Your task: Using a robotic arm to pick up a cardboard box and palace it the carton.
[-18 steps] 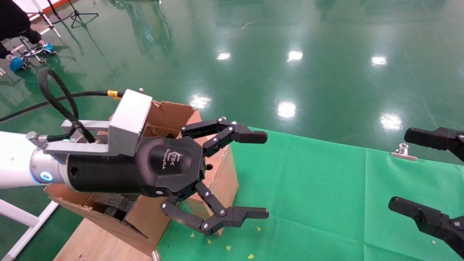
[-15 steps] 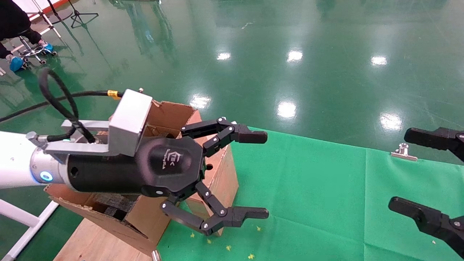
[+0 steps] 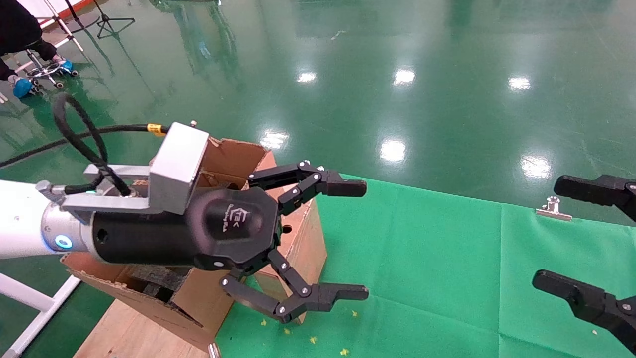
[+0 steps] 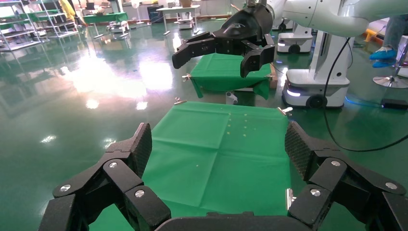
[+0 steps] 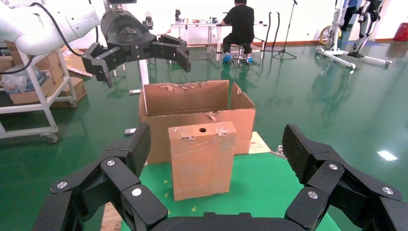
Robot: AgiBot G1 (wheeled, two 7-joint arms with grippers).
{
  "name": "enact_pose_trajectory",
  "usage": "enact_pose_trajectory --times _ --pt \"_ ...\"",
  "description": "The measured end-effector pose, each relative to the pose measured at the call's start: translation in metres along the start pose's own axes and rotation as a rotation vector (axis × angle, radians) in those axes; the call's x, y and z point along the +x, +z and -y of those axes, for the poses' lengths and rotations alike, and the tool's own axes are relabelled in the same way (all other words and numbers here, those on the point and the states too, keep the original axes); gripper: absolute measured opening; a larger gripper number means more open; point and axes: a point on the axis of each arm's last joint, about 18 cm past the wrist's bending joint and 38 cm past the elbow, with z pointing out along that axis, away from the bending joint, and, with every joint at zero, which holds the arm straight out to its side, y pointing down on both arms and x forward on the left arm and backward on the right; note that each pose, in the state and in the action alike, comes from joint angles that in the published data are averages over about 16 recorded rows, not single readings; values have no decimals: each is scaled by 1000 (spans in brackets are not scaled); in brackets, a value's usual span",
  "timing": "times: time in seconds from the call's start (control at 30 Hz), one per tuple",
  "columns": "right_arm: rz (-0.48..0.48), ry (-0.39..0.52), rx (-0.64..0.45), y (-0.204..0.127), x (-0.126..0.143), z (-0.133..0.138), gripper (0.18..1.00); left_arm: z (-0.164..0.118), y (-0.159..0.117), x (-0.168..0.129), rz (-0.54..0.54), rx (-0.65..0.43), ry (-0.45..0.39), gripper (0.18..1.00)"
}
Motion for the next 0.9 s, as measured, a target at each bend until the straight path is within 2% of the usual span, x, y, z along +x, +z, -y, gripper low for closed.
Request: enact_pose_trajectory --times 0.27,0.57,0.73,0.9 --pt "0 0 0 0 0 0 996 -14 -4 -9 36 -173 2 1001" --pt "0 0 0 0 0 0 955 -21 -9 -28 78 -389 58 1001" --pt "-1 0 0 0 0 0 899 -21 -14 -39 123 -448 78 1001" --pt "-1 0 0 0 0 0 821 -23 -24 -55 223 -504 58 1001"
